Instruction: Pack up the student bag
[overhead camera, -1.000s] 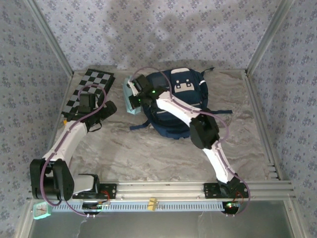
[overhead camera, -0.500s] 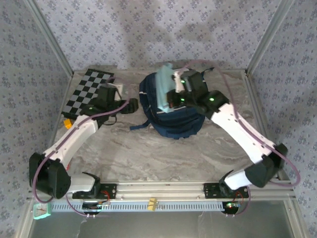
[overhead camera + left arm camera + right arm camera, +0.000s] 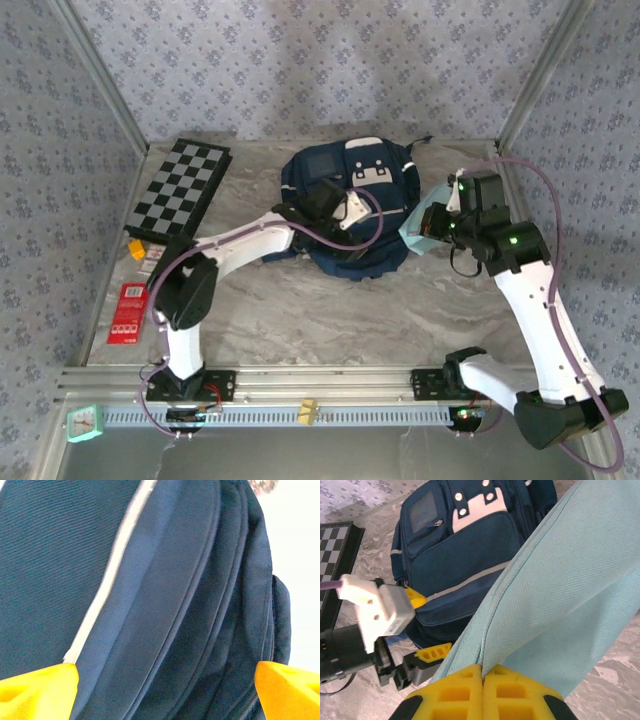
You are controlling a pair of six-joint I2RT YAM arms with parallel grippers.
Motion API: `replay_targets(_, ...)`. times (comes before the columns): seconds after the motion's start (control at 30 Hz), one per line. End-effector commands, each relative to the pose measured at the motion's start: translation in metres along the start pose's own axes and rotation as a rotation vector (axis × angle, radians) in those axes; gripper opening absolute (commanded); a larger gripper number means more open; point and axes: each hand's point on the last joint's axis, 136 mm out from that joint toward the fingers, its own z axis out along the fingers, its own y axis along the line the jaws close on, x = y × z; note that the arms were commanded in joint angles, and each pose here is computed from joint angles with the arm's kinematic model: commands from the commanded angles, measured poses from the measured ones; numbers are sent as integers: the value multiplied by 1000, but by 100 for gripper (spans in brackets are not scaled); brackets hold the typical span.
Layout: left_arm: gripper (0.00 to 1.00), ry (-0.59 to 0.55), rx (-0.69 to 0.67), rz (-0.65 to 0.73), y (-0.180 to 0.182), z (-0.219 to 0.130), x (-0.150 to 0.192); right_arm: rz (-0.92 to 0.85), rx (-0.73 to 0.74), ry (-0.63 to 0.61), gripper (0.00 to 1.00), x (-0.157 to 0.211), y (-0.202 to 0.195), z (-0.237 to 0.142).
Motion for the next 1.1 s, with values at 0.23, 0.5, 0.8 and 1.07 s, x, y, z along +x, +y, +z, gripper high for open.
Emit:
replay_targets(0.23,85,64,-122,127,40,36,-6,74,-36,31,0,10,-10,3)
replay_targets(0.5,40,41,-176,118,67,36,-16,75,-29,39,0,12,-16,2)
replay_targets(0.8,0,-149,-256,-2,80,-58,-94,-9,-86,97,0,20,-4,-11)
replay_targets(1.07,0,-293,-352,-223,110,-140,-150,-166,-304,187,0,43,54,-5)
